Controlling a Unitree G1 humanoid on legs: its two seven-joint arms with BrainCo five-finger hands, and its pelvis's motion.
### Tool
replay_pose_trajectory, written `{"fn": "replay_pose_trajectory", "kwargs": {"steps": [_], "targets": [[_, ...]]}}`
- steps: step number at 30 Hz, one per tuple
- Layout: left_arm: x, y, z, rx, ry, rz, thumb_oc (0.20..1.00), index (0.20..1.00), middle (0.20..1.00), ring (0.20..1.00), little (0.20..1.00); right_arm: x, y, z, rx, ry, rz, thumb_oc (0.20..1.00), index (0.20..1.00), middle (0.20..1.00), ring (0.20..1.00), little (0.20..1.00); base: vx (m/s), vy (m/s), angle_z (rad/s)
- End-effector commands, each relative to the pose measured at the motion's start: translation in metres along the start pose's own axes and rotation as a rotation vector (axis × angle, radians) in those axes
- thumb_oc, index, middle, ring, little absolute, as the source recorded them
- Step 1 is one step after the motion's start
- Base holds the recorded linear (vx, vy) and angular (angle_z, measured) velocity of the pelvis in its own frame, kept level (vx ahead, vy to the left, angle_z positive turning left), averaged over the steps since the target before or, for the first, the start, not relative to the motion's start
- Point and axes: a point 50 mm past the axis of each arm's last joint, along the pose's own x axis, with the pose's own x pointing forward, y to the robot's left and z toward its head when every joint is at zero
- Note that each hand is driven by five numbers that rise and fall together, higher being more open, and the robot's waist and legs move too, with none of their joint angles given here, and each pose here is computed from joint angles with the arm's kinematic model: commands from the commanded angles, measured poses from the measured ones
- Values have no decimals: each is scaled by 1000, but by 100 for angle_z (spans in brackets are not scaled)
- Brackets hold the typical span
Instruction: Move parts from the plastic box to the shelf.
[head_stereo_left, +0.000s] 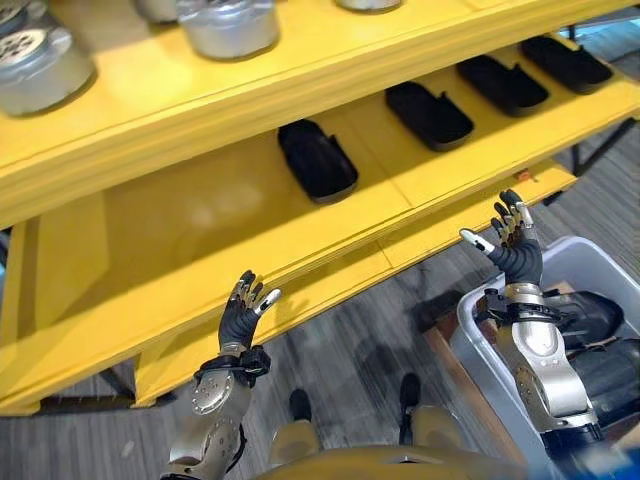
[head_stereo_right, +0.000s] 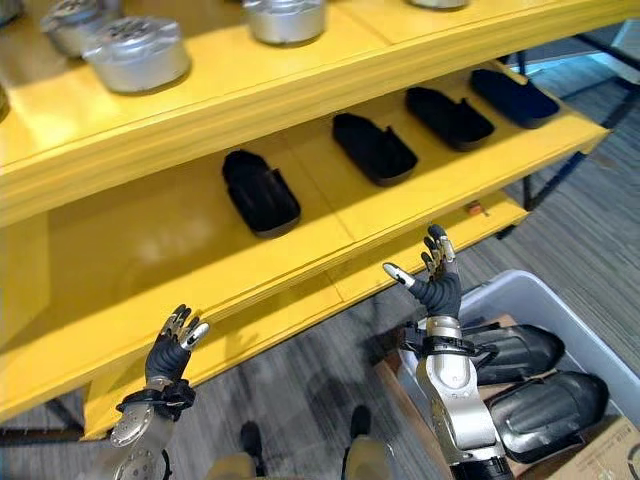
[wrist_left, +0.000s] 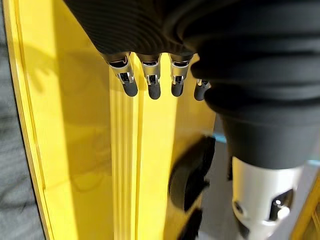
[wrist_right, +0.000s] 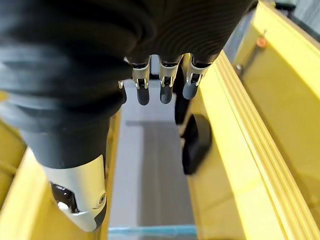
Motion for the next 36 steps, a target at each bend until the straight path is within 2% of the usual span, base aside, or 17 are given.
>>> {"fn": "replay_pose_trajectory", "kwargs": {"steps": [1,13,24,36], "targets": [[3,-2,9,40,-63,-26,1000,1000,1000,1000,1000,7,1,34,54,-179,27,1000,1000,1000,1000,1000,-89,-194,-42],[-6,5,5,3,-60,5,1000,1000,1000,1000,1000,3,6,22,83,-105,105,1000,1000,1000,1000,1000,31,-155,-51],[-7,0,0,3,-41,-23,1000,1000,1000,1000,1000,-7,6,8,129,-35,93,1000,1000,1000,1000,1000,58,60,-39],[-11,16,2,61,-28,16,1000,1000,1000,1000,1000,-10,15,4,173,3,127,1000,1000,1000,1000,1000,-23,117,-43]]}}
